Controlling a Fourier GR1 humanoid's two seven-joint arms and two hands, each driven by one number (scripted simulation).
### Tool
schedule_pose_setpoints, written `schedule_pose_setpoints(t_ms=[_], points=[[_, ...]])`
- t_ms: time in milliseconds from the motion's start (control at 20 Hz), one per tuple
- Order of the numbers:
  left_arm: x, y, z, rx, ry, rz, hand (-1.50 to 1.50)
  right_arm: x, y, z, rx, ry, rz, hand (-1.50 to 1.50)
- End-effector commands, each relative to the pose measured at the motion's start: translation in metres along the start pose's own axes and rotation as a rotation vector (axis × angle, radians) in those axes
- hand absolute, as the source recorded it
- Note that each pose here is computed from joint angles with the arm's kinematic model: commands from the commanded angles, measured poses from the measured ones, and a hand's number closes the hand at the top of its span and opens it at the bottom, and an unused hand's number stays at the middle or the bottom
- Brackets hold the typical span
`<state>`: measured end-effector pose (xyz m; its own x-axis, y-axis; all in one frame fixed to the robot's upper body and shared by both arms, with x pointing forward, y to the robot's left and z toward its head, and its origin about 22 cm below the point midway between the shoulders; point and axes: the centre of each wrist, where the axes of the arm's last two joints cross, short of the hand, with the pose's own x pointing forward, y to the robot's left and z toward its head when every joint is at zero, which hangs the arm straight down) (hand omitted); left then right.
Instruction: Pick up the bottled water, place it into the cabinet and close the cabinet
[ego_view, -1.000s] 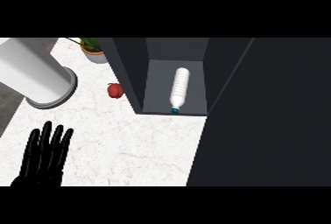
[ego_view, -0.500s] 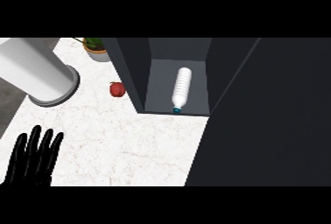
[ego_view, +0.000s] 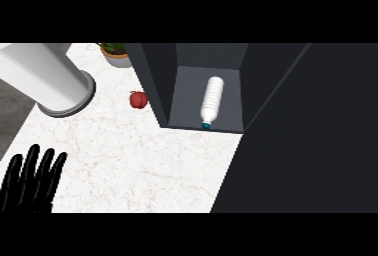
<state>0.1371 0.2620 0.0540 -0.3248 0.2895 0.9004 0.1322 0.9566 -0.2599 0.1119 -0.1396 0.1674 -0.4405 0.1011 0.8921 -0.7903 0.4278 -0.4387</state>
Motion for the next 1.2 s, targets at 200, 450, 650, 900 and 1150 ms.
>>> schedule_pose_setpoints(t_ms=[200,450,650,900,1150], points=[[0.003,0.008,-0.001,0.001,-0.009,-0.008,-1.50,-0.003,0.005,-0.033,-0.134,-0.054,-0.174,1.50],[0.007,0.007,0.001,-0.047,-0.007,0.025,-1.50,-0.018,0.008,-0.041,-0.071,-0.038,-0.266,1.50],[0.008,0.006,-0.006,-0.085,-0.020,0.033,-1.50,-0.034,0.023,-0.045,0.155,0.003,-0.436,1.50],[0.010,0.007,-0.008,-0.100,-0.028,0.027,-1.50,-0.045,0.015,-0.052,0.159,-0.006,-0.578,1.50],[0.011,0.015,0.000,-0.065,-0.011,0.008,-1.50,-0.051,-0.009,-0.030,-0.135,-0.020,-0.608,1.50]])
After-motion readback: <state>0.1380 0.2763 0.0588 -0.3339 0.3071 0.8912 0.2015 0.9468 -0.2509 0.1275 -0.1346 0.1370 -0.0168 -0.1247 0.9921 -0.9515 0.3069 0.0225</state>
